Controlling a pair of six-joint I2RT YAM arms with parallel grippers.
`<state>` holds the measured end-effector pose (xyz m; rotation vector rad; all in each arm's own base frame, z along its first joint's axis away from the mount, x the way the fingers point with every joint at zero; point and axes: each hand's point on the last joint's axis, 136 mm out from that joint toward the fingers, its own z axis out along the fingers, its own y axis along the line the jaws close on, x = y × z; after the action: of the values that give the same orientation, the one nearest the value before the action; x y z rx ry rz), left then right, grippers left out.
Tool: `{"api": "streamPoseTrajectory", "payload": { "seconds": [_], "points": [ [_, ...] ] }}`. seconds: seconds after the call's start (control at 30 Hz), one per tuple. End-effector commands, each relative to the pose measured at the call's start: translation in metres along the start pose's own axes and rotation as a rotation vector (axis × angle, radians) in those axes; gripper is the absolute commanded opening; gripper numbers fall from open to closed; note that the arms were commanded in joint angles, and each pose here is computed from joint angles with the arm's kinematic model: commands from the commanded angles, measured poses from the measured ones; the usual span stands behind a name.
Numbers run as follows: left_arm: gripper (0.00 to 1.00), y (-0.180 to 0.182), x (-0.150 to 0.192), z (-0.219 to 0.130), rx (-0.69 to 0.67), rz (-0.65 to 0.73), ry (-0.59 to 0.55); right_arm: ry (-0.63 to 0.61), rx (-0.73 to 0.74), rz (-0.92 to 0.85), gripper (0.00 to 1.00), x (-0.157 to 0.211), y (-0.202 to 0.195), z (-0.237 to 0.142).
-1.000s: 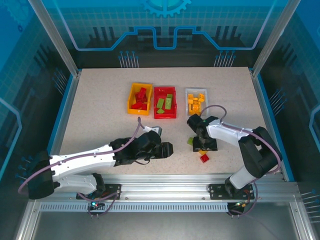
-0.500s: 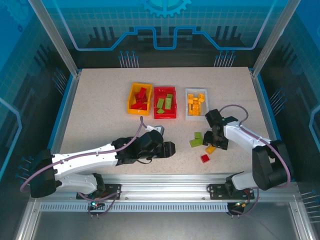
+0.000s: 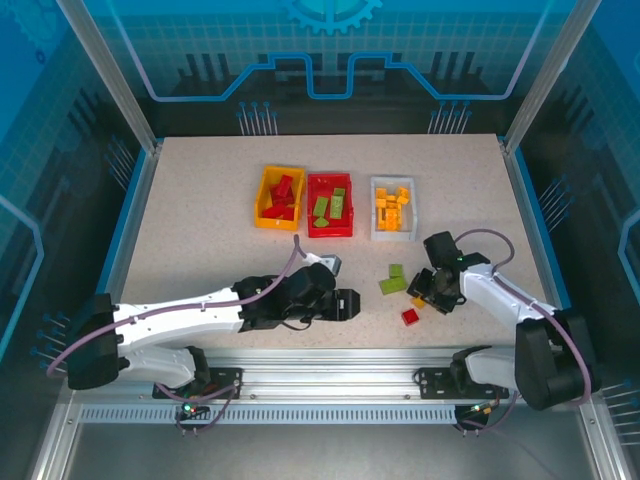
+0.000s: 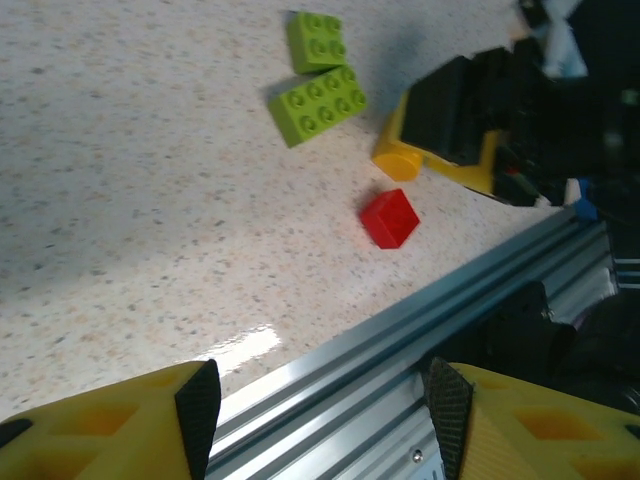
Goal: Sort the legos into containers by color
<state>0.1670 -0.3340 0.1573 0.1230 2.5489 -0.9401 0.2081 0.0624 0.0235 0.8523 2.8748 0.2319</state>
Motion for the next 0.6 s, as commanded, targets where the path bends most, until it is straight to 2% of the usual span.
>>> {"api": "streamPoseTrajectory", "payload": {
  "seconds": [0.0, 0.13, 0.23, 0.33, 0.43, 0.57],
  "points": [
    [0.61, -0.036, -0.001, 0.000, 0.115, 0.095, 0.003, 0.034, -0.016, 0.089, 0.49, 0.003, 0.000, 0.012],
    [0.62, -0.054, -0.001, -0.003, 0.170, 0.161, -0.025, 0.015, -0.007, 0.115, 0.40, 0.001, -0.006, 0.011],
    [0.62, -0.061, -0.008, -0.007, 0.196, 0.188, -0.071, -0.018, 0.003, 0.106, 0.28, -0.004, -0.007, 0.003],
    [0.62, -0.064, -0.018, -0.013, 0.191, 0.205, -0.120, -0.096, -0.013, 0.062, 0.21, -0.017, -0.002, -0.017],
    [0.63, -0.062, -0.025, -0.014, 0.153, 0.211, -0.136, -0.199, -0.066, -0.046, 0.21, -0.041, 0.024, -0.050],
    [0.63, -0.062, -0.029, -0.006, 0.115, 0.205, -0.111, -0.253, -0.102, -0.216, 0.21, -0.081, 0.077, -0.083]
  ]
}}
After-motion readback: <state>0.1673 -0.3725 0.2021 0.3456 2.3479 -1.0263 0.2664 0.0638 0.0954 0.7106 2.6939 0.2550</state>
